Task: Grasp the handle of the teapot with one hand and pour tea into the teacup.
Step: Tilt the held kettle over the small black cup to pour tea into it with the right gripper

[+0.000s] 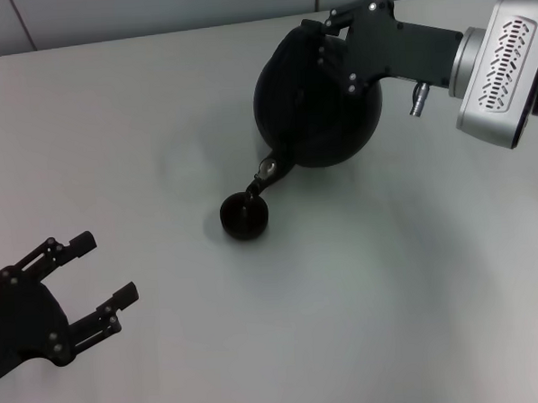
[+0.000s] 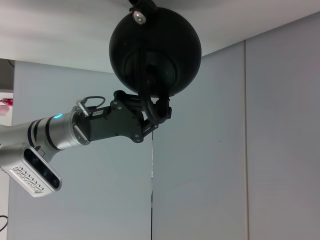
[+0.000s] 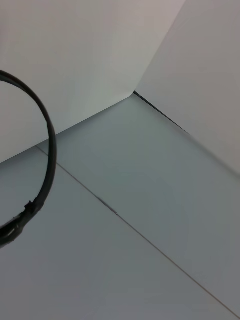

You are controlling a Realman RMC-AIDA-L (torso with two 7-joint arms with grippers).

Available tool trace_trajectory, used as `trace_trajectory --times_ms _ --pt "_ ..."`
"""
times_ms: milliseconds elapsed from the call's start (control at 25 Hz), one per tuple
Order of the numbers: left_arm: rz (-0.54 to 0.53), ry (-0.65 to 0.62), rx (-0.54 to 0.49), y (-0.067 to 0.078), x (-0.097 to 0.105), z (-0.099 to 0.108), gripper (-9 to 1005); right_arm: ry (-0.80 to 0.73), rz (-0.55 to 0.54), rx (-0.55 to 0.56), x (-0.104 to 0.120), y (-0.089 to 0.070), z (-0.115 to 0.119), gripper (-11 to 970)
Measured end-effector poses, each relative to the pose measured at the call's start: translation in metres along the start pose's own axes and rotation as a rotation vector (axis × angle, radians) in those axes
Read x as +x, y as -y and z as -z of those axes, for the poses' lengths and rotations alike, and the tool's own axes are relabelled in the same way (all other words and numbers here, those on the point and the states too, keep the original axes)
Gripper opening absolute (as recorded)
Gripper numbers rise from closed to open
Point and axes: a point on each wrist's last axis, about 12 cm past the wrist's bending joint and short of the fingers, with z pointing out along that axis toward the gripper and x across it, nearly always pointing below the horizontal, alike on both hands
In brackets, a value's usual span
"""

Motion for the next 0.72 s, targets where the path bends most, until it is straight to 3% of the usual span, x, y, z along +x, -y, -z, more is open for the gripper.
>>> trace_trajectory --times_ms 400,720 --pt "0.0 0.001 0.0 0.0004 0.0001 -0.0005 796 0.005 -0.014 0.002 -0.0011 0.0011 -0.0008 87" --pt "0.001 0.001 -0.001 0.0001 0.0 -0.0002 795 0.008 -0.178 0.015 0.0022 -0.0028 0.0051 87"
